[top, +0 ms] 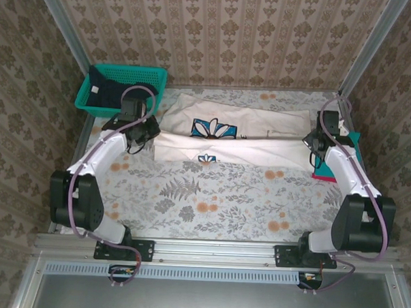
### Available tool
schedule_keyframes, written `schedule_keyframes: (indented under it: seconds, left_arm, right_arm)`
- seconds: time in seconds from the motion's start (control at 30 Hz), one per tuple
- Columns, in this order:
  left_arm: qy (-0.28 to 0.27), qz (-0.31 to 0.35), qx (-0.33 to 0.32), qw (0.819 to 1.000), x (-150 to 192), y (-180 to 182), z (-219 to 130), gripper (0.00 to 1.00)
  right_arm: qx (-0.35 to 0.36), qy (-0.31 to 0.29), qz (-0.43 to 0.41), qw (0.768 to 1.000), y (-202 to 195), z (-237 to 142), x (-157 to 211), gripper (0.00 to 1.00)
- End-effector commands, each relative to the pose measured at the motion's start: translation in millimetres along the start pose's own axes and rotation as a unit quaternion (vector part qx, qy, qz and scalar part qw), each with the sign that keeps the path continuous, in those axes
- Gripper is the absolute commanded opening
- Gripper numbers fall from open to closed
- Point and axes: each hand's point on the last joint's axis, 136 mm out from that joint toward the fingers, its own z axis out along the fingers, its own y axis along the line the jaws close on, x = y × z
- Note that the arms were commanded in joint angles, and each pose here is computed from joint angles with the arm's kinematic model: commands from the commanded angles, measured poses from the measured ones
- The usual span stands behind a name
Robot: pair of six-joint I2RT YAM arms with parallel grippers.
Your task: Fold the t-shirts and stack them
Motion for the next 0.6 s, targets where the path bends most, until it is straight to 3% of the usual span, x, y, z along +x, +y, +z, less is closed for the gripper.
schedule_keyframes:
  seconds: [0.0, 0.57]
  left_arm:
    - [-0.019, 0.032, 0.021, 0.999, -24, -15, 1, 0.00]
    - [-0.011, 0.045, 0.008, 0.999, -47, -15, 35, 0.00]
  right_arm:
    - [0.021, -0.033, -0.018, 0.999, 2, 5, -21, 0.00]
    - [0.047, -0.010, -0.060, 0.997, 19, 58, -23, 0.00]
